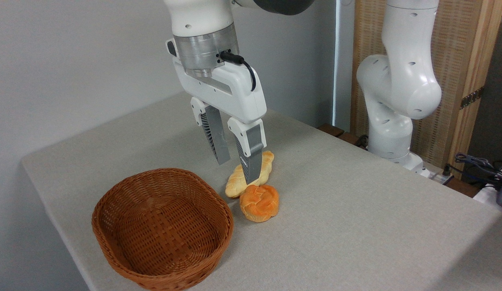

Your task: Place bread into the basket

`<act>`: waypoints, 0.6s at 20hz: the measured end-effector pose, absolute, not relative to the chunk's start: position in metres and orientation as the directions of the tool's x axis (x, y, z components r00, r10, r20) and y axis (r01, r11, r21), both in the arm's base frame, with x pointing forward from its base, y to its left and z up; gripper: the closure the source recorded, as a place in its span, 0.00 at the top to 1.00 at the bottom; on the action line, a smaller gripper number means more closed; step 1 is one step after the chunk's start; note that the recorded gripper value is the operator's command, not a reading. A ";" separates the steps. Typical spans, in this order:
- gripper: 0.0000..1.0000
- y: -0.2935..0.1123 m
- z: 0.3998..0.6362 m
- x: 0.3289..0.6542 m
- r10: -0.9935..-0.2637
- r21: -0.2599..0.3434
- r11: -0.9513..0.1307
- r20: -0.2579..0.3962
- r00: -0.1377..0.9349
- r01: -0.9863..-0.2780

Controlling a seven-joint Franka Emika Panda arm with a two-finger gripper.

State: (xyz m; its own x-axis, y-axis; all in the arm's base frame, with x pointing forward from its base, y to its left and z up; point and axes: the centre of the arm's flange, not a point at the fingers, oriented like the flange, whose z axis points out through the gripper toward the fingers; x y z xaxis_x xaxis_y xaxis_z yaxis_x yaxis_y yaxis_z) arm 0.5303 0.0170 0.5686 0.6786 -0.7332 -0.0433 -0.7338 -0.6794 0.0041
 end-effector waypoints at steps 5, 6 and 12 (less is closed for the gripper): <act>1.00 0.018 0.566 0.532 -0.732 0.005 -0.681 -0.047 0.680 -0.732; 1.00 0.019 0.565 0.532 -0.730 0.005 -0.683 -0.047 0.682 -0.730; 1.00 0.026 0.566 0.532 -0.721 0.003 -0.692 -0.044 0.691 -0.722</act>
State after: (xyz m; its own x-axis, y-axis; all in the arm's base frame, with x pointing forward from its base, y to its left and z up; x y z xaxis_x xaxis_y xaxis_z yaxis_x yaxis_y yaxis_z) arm 0.5323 0.0265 0.5656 0.6912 -0.7213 -0.0445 -0.7219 -0.6920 0.0033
